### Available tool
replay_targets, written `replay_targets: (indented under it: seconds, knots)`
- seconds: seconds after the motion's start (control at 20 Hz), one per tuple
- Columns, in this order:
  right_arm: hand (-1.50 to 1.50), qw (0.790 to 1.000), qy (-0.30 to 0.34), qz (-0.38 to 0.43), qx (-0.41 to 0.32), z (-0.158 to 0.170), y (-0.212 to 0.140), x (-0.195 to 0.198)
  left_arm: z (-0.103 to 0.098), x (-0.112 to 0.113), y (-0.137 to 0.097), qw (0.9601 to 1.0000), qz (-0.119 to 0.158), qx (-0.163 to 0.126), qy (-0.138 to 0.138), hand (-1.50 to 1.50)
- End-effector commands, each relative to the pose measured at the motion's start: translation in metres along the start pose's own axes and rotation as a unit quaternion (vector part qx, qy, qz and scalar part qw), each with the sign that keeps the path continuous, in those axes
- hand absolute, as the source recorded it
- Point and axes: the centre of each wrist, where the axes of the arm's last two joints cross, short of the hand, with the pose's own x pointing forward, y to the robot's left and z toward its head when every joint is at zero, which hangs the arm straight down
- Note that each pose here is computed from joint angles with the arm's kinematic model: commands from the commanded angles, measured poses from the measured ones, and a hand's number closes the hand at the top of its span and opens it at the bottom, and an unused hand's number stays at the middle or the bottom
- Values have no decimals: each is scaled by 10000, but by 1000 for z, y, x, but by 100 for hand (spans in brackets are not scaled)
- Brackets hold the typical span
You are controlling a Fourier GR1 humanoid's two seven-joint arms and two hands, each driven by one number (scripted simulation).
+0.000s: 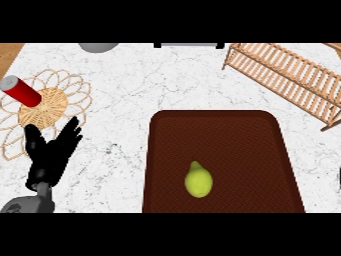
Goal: Pick the tomato from the tray and place it in the tiered shelf
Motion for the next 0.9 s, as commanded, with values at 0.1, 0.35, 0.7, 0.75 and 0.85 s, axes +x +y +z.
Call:
replay_targets:
  seconds: [0.1, 0.35, 0.7, 0.75, 0.85]
  knots:
    - [150, 9999, -26, 135, 41, 4, 9, 11, -3, -1, 26, 9999, 99, 70, 97, 0]
    - [150, 9964, 384, -710, -264, -5, -11, 2, 5, -3, -7, 10000, 16, 15, 67, 0]
    - [-150, 9772, 519, -1966, -617, -11, -24, -1, -10, 5, 10, 9999, 84, 7, 112, 0]
    - [-150, 9738, 563, -2110, -635, -4, -19, 11, -1, 4, 0, 10000, 10, 48, 32, 0]
    - [-150, 9652, 545, -2437, -772, -15, -35, -5, -3, 2, 4, 10000, 18, -12, 64, 0]
